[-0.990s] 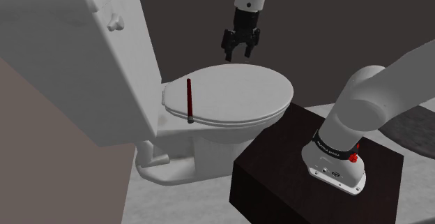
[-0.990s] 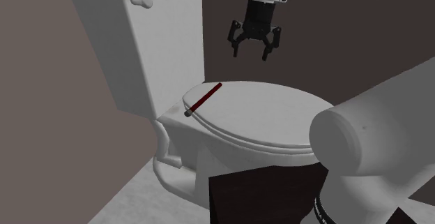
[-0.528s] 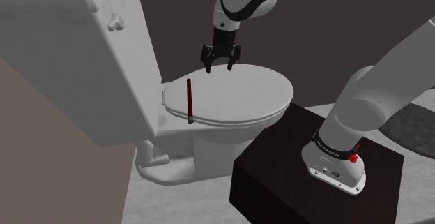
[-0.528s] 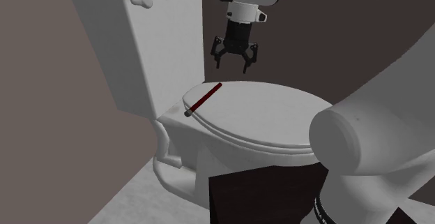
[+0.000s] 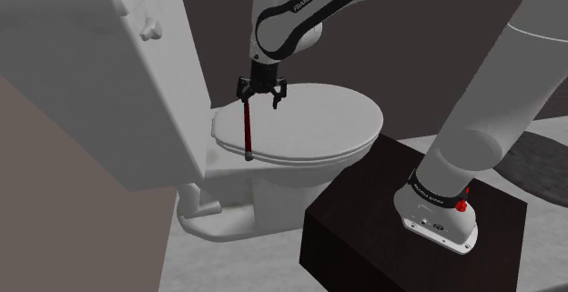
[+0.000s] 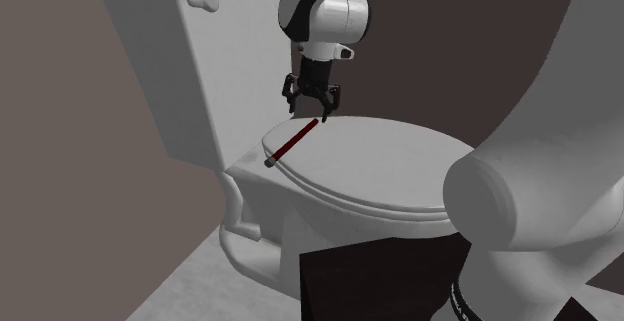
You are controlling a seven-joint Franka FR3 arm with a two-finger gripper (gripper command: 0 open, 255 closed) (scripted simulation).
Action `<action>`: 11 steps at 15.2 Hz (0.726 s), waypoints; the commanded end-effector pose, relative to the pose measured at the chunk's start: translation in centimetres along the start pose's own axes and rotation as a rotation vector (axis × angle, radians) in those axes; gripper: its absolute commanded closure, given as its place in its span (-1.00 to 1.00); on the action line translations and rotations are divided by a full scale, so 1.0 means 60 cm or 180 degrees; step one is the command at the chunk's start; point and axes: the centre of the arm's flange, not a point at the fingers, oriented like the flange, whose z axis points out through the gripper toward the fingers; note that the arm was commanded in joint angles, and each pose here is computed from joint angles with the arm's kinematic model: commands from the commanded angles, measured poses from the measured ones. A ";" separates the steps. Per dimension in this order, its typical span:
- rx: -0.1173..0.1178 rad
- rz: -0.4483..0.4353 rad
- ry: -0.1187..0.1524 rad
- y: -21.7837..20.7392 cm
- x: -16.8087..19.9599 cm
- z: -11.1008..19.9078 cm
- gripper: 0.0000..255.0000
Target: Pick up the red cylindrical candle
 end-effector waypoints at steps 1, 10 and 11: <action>0.0012 0.0159 0.0009 -0.026 0.021 0.031 -1.00; 0.0028 0.0415 0.0024 -0.057 0.058 0.129 -1.00; 0.0028 0.0415 0.0024 -0.056 0.058 0.138 -1.00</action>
